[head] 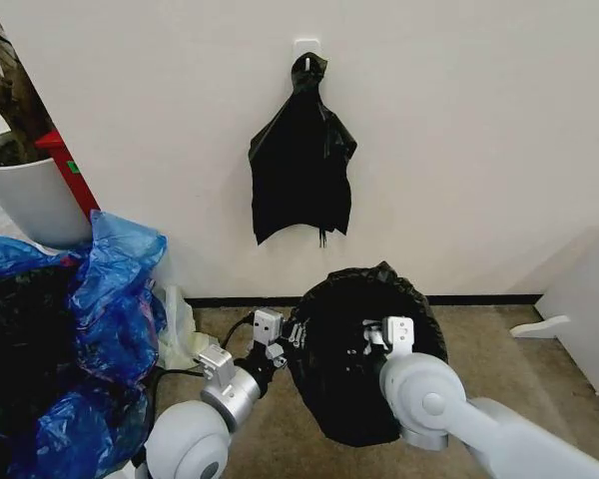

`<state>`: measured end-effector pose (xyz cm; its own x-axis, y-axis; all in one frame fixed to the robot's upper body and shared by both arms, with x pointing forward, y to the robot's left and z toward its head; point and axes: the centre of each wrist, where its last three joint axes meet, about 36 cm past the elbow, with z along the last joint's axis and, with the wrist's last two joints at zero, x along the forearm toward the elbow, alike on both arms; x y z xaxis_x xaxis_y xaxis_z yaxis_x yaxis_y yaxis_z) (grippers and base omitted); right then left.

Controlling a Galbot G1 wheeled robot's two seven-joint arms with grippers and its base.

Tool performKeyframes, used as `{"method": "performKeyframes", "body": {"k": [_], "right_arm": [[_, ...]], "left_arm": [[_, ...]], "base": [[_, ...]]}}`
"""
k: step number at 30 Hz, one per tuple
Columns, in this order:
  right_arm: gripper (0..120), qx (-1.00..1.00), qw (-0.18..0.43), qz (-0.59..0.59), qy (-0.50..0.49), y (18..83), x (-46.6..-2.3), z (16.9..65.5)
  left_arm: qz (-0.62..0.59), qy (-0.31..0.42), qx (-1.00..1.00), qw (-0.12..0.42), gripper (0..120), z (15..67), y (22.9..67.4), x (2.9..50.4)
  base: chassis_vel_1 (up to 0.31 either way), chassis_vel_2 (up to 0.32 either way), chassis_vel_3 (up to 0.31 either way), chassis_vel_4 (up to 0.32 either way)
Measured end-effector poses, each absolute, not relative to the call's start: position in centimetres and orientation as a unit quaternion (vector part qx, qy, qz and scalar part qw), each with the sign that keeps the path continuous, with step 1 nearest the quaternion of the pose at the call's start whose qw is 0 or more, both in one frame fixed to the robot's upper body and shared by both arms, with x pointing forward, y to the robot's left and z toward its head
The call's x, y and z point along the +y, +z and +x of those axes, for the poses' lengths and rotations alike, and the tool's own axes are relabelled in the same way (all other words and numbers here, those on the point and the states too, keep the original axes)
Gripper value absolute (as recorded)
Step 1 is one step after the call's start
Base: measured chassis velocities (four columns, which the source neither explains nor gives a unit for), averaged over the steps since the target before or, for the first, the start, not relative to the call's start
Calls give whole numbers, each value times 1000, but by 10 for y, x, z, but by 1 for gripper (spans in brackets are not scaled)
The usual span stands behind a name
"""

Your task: Place the garbage bag over the trash bin.

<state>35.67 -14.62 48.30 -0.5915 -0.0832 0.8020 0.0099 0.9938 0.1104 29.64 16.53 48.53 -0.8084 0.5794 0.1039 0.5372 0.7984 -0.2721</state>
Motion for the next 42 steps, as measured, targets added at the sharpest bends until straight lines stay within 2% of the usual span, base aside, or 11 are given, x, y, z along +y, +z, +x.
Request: {"method": "performKeyframes", "body": {"k": [4,13,26,42], "right_arm": [[0,-894,445,14,-53,482,-148,360],[0,-908,411,46,-74,533,-146,352],[0,-909,409,1,-78,506,-151,388],[0,-908,397,90,-98,549,-140,346]], "left_arm": [[-296,114,-944,92,1,295,485,165],[-295,103,-945,99,1,296,476,164],[-309,102,-941,95,1,285,484,166],[-264,111,-950,126,1,298,473,163]], "base": [[0,0,0,0],[0,0,0,0],[0,0,0,0],[0,0,0,0]]}}
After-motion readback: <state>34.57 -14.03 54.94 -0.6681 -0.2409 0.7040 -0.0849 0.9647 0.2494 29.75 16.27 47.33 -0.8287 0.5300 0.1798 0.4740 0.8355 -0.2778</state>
